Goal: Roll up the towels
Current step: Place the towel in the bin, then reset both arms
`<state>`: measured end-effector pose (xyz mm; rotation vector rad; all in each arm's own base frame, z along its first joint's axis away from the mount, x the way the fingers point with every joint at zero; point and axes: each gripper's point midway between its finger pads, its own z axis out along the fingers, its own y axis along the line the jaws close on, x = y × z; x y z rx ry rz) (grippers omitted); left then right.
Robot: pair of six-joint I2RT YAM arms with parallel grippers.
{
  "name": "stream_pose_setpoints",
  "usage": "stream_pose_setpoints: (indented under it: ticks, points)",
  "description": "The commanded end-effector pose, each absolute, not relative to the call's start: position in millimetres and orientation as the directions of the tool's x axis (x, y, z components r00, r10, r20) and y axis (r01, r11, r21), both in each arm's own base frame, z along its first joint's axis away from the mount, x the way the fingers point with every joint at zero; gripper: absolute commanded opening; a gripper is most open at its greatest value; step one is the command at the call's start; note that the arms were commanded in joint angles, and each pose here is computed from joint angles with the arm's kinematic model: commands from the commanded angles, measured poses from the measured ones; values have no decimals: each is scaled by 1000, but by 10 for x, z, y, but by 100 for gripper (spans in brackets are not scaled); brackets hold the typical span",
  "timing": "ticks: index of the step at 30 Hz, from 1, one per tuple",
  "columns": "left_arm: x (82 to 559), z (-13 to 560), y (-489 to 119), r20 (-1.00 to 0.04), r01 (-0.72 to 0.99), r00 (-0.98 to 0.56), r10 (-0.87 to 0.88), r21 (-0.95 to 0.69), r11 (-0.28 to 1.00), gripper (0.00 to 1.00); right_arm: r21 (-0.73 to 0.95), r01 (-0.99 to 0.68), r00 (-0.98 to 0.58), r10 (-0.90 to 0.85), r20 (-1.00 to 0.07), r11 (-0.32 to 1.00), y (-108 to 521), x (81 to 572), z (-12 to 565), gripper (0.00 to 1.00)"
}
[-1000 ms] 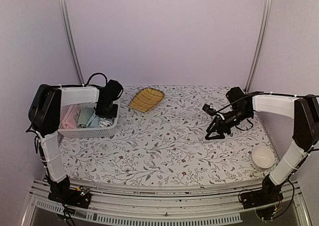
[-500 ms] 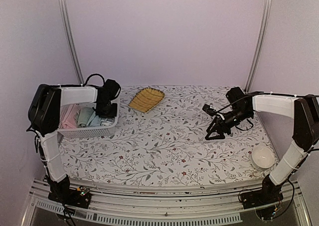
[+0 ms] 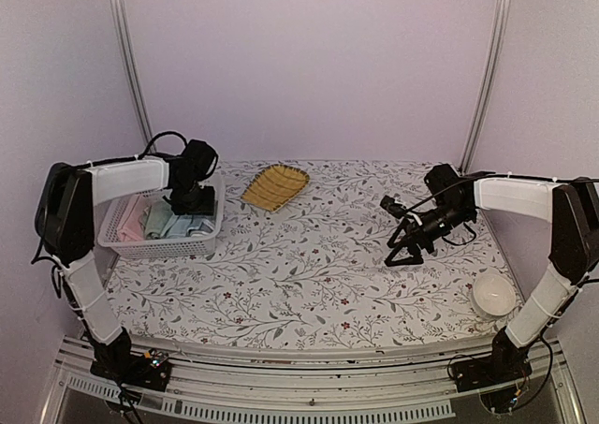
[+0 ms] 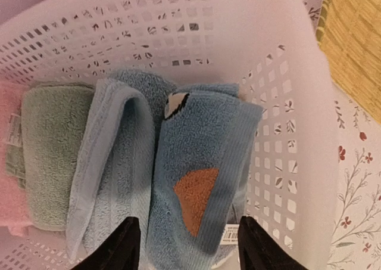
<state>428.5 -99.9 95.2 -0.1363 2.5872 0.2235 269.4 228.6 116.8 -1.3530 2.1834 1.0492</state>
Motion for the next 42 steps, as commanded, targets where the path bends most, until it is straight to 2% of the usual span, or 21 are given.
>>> stream_pose_setpoints:
  ticks: [1, 5, 9, 12, 15, 16, 17, 18, 19, 23, 26, 34, 38, 42]
  points:
    - [4282, 1318, -1020, -576, -123, -815, -60, 71, 990, 61, 398, -884, -462, -594, -659, 247, 2304, 2703, 1259, 99]
    - [4277, 1526, -1039, -609, -106, -791, -55, 49, 993, 62, 363, -895, -444, -601, -665, 260, 2286, 2748, 1307, 99]
    - [4278, 1834, -1153, -662, -47, -748, -43, -12, 999, 63, 235, -915, -396, -621, -676, 327, 2196, 2957, 1444, 99]
    - [4293, 2079, -1310, -714, 44, -700, -27, -81, 996, 63, 116, -894, -380, -594, -709, 433, 2052, 3303, 1671, 99]
    - [4312, 2316, -1353, -754, 102, -656, 16, -68, 992, 64, 38, -791, -422, -500, -757, 610, 1695, 3806, 2020, 99]
    - [4319, 2380, -1346, -763, 112, -645, 30, -55, 992, 66, 23, -753, -426, -460, -780, 658, 1543, 3958, 2164, 99]
    - [4329, 2445, -1351, -772, 127, -633, 50, -40, 991, 74, 28, -702, -441, -403, -802, 711, 1378, 4101, 2305, 99]
    - [4334, 2509, -1359, -781, 144, -621, 68, -29, 989, 93, 35, -656, -448, -352, -822, 754, 1226, 4225, 2432, 99]
    - [4337, 2584, -1365, -791, 157, -606, 80, -21, 987, 98, 45, -612, -455, -305, -837, 790, 1050, 4343, 2536, 99]
    - [4343, 2921, -1378, -843, 201, -524, 125, 20, 979, 99, 106, -532, -448, -172, -877, 840, 774, 4580, 2964, 99]
    - [4320, 3215, -1351, -889, 211, -437, 140, 50, 976, 99, 92, -468, -403, -119, -907, 879, 623, 4695, 3277, 99]
    - [4209, 3920, -1314, -961, 231, -213, 174, 124, 965, 99, 96, -294, -280, 10, -960, 951, 366, 4739, 4026, 99]
    - [4158, 3993, -1341, -972, 250, -184, 150, 101, 963, 99, 61, -276, -196, 6, -981, 959, 332, 4573, 4330, 99]
    - [4115, 3879, -1318, -984, 233, -155, 84, 46, 971, 98, 49, -249, -161, 8, -987, 967, 291, 4437, 4234, 99]
